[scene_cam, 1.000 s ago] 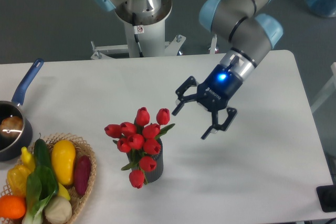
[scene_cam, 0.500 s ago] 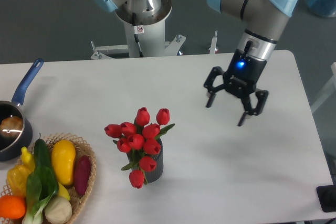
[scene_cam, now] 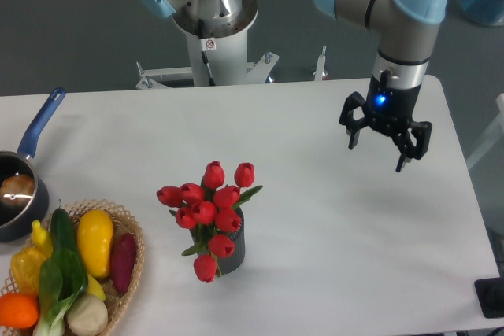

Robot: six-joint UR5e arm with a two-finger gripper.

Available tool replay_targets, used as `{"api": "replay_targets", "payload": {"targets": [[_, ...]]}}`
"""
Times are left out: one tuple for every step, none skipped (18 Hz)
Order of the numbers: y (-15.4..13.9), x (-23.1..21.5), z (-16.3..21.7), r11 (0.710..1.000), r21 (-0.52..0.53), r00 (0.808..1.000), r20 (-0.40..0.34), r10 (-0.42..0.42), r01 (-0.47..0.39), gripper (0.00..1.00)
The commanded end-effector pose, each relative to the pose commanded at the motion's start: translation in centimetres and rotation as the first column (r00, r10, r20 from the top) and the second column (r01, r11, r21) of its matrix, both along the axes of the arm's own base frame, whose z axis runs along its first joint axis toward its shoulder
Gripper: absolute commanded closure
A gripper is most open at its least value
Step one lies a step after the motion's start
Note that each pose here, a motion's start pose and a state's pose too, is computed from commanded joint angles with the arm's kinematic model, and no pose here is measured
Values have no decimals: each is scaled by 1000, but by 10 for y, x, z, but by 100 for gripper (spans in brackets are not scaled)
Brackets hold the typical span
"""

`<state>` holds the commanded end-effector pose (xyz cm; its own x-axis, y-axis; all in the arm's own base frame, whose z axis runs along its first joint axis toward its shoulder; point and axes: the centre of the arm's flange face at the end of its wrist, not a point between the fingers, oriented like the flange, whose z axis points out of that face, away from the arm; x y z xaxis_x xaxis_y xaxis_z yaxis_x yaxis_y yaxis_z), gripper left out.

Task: Insert the flowers into the vase

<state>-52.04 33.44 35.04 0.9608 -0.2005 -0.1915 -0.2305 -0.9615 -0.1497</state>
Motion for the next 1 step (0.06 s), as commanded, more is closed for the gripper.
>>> {"api": "replay_targets", "payload": {"targets": [[-1, -3, -5, 1000, -28, 1000, -2, 4, -4, 0]]}}
